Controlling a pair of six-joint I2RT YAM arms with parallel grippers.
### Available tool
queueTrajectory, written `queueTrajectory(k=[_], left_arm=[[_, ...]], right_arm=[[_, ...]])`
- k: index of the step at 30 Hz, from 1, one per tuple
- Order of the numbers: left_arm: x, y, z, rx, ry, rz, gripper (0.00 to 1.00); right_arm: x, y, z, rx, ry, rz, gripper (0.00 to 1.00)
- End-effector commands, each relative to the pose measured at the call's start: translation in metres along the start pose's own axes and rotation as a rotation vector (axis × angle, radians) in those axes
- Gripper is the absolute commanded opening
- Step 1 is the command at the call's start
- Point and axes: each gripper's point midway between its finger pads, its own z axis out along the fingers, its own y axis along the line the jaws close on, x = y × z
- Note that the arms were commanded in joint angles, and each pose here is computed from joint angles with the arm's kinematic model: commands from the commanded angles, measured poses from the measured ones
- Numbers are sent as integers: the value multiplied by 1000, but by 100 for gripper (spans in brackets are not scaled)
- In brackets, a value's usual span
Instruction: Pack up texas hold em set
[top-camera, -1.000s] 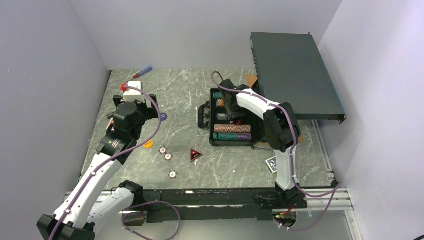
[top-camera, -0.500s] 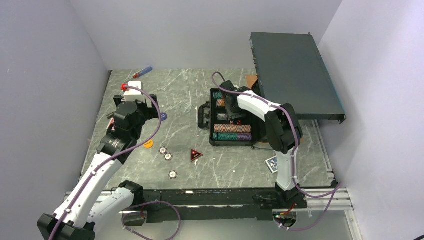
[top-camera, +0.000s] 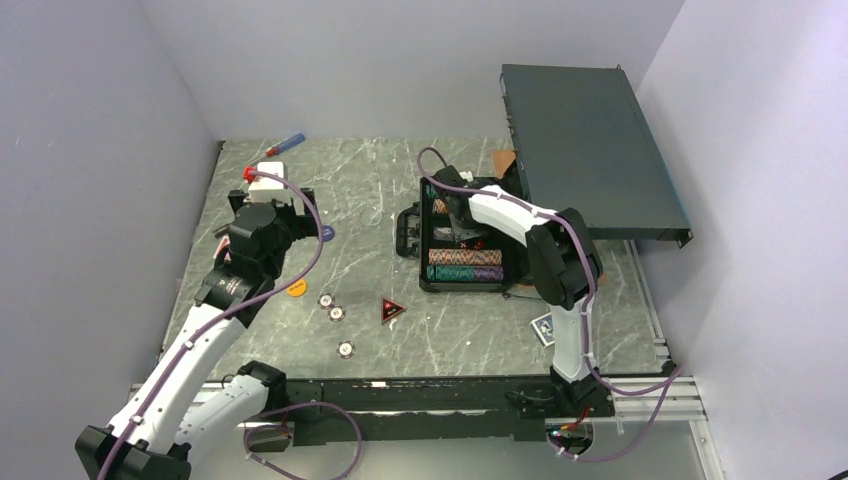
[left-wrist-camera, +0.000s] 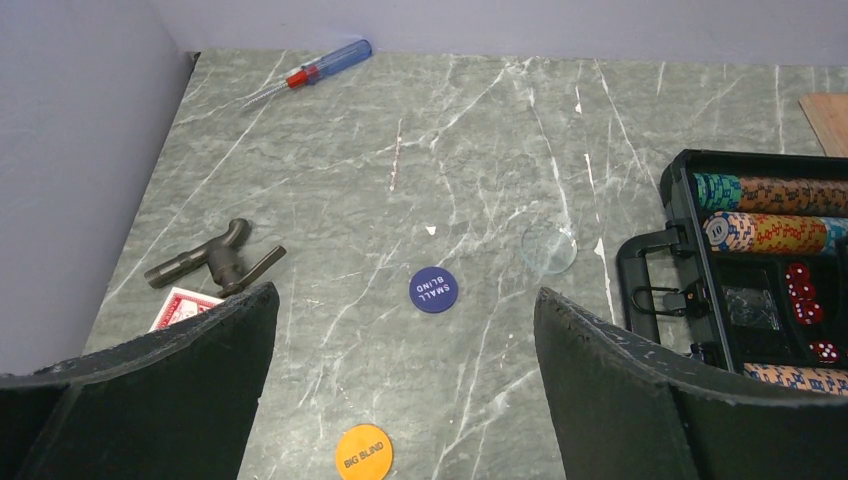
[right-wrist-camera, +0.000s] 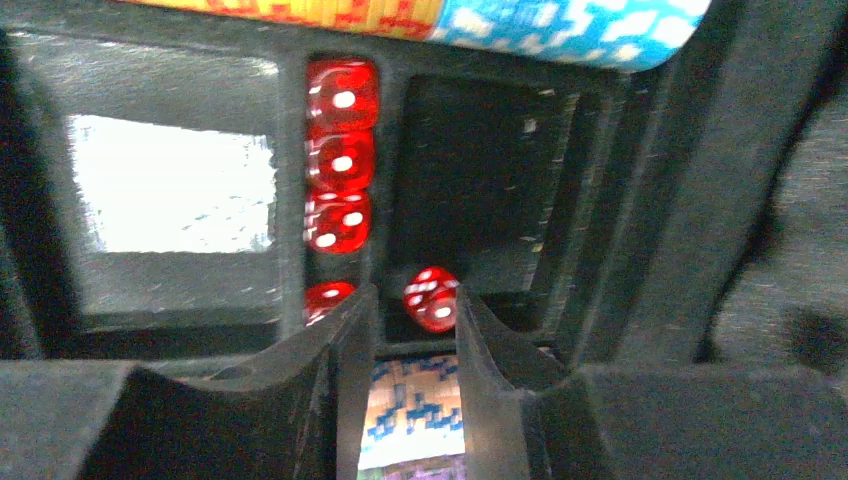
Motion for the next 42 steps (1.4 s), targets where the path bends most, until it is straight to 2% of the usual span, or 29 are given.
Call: queueTrajectory(k=[1,6,13,18,30,42], left_arm=[[-19,-1,-2,3,-51,-35,99],[-20,-2,-2,6,-51,-36,99],[-20,-1,-2,6,-52,-38,99],[-20,-2,-2,9,-52,-38,99],[-19,-3,-2,10,-51,-38,99],[-19,-2,-2,8,-51,-36,99]], right_arm=[[46,-59,16,265,155,-112,37],[34,-69,8,317,117,-112,38],[37,-61,14,266,121,-113,44],[29,-50,23,221,80,-115,45],[2,-41,34,184,-32,-143,42],[6,-16,43,36,-29,-159,40]])
